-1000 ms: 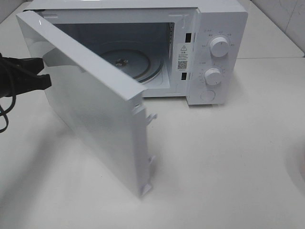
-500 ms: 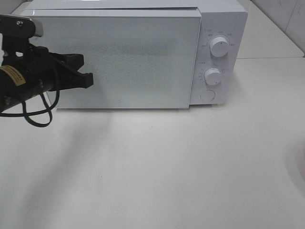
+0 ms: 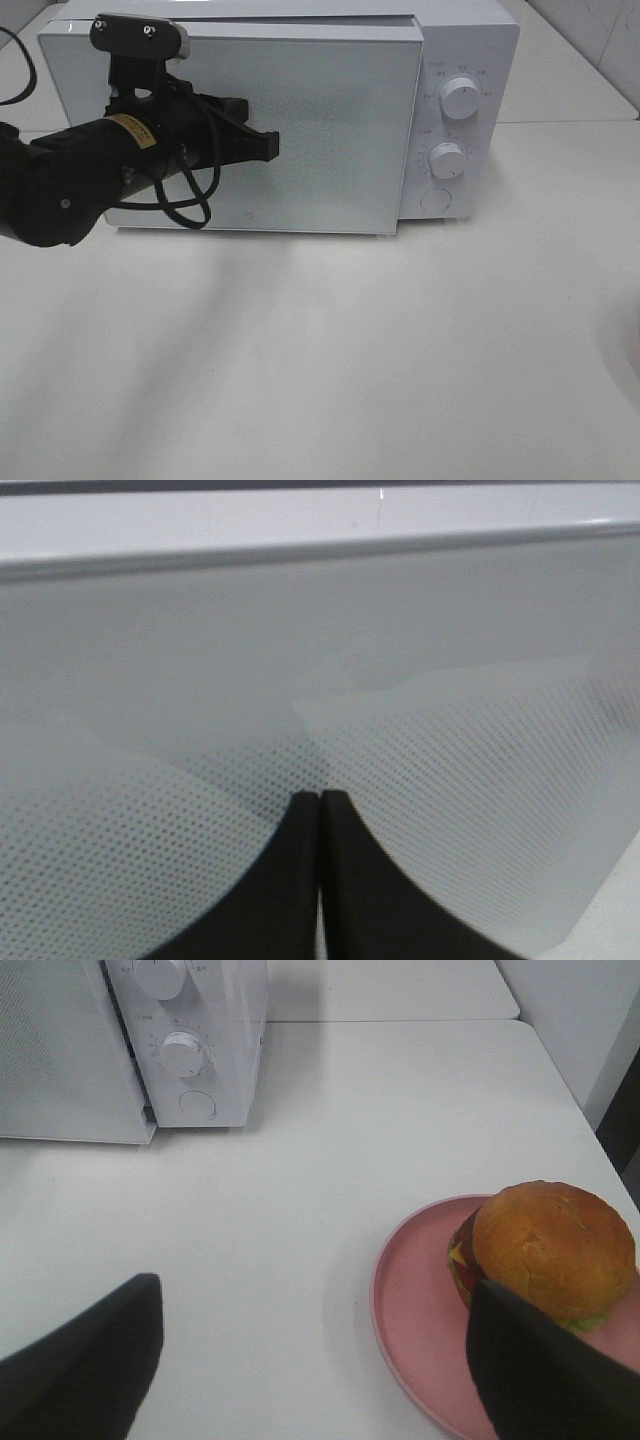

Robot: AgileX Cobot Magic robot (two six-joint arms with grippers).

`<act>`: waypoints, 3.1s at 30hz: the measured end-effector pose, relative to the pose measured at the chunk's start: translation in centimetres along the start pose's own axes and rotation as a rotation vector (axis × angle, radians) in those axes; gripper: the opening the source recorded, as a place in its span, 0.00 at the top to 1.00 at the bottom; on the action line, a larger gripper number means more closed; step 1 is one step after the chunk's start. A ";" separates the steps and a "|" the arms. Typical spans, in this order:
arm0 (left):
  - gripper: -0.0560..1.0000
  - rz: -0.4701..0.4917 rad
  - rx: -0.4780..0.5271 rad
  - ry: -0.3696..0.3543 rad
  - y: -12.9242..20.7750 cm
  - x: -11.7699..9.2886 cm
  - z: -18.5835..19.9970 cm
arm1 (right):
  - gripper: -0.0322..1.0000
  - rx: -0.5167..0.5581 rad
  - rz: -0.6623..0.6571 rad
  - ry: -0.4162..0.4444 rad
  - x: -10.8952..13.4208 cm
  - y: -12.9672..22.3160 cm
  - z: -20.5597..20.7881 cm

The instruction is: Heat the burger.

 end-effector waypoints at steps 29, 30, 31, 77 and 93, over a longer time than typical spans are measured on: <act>0.95 -0.058 0.179 0.098 0.2 -5.4 -5.7 | 0.24 0.000 0.000 0.001 0.0 0.0 0.0; 0.95 -0.042 0.177 0.100 -0.4 -5.8 -5.4 | 0.24 0.000 0.000 0.001 0.0 0.0 0.0; 0.95 -0.042 0.177 0.100 -0.4 -5.8 -5.4 | 0.24 0.000 0.000 0.001 0.0 0.0 0.0; 0.02 0.063 1.076 -0.060 -8.0 0.7 15.6 | 0.24 0.000 0.000 0.001 0.0 0.0 0.0; 0.02 0.320 0.902 -0.403 -8.2 10.2 25.1 | 0.24 0.000 0.000 0.001 0.0 0.0 0.0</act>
Point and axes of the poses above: a point on each arm's last joint axis where the gripper is mounted, z pointing back along that axis away from the gripper, x along the wrist's bending axis when the last joint is at zero, y = z × x, the point moved 4 cm from there along -z, pointing out along that axis toward the gripper, and after that the axes turned 7 degrees about z, right-handed, at the moved point
